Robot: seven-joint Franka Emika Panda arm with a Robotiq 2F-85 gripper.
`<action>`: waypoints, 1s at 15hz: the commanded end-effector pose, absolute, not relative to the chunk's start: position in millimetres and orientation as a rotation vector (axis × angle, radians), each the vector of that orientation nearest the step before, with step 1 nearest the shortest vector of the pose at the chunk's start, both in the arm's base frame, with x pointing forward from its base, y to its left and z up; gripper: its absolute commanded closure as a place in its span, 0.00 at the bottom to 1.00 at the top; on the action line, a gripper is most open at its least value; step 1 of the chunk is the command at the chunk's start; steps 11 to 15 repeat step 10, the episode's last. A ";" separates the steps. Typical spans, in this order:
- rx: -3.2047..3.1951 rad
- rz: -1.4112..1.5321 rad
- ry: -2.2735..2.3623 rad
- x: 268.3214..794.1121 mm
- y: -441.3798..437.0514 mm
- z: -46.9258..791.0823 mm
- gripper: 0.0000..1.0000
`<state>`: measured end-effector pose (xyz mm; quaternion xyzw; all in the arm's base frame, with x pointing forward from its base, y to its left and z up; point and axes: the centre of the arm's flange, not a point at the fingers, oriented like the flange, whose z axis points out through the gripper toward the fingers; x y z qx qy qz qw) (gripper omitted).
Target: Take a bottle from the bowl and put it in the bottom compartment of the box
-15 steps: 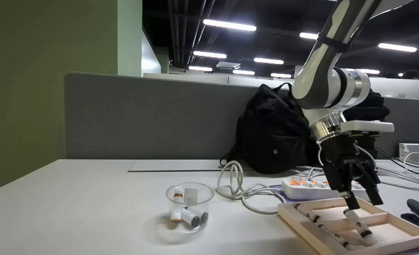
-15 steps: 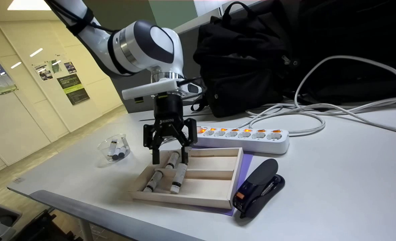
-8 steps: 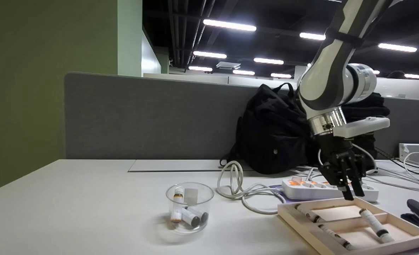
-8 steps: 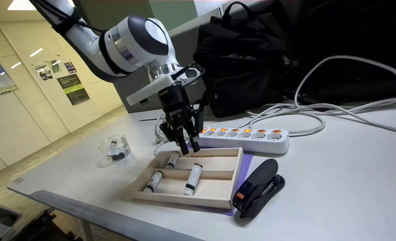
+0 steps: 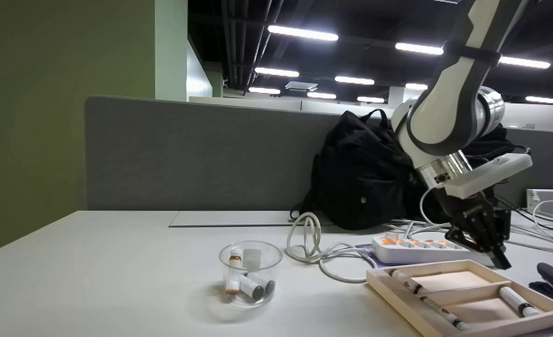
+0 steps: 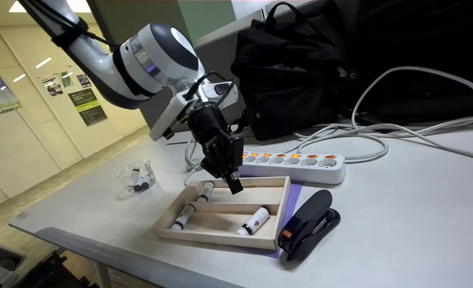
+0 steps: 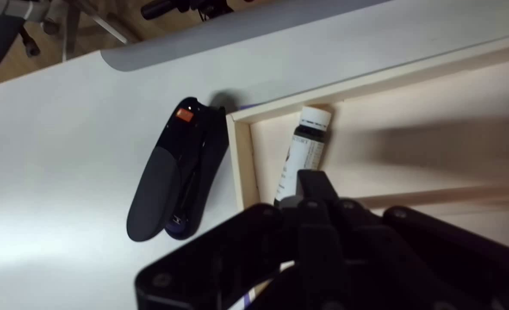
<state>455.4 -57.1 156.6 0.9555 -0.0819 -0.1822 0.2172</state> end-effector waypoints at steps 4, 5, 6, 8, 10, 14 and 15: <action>2.683 -0.548 -0.177 438.0 -41.3 166.0 0.75; 2.646 -0.548 -0.202 447.4 -46.2 153.3 0.74; 2.649 -0.549 -0.192 447.4 -43.6 153.3 0.94; 2.647 -0.553 -0.191 446.9 -43.7 151.8 0.79; 2.646 -0.556 -0.191 446.5 -44.3 150.8 0.74; 2.646 -0.556 -0.191 446.5 -44.3 150.8 0.74; 2.646 -0.556 -0.191 446.5 -44.3 150.8 0.74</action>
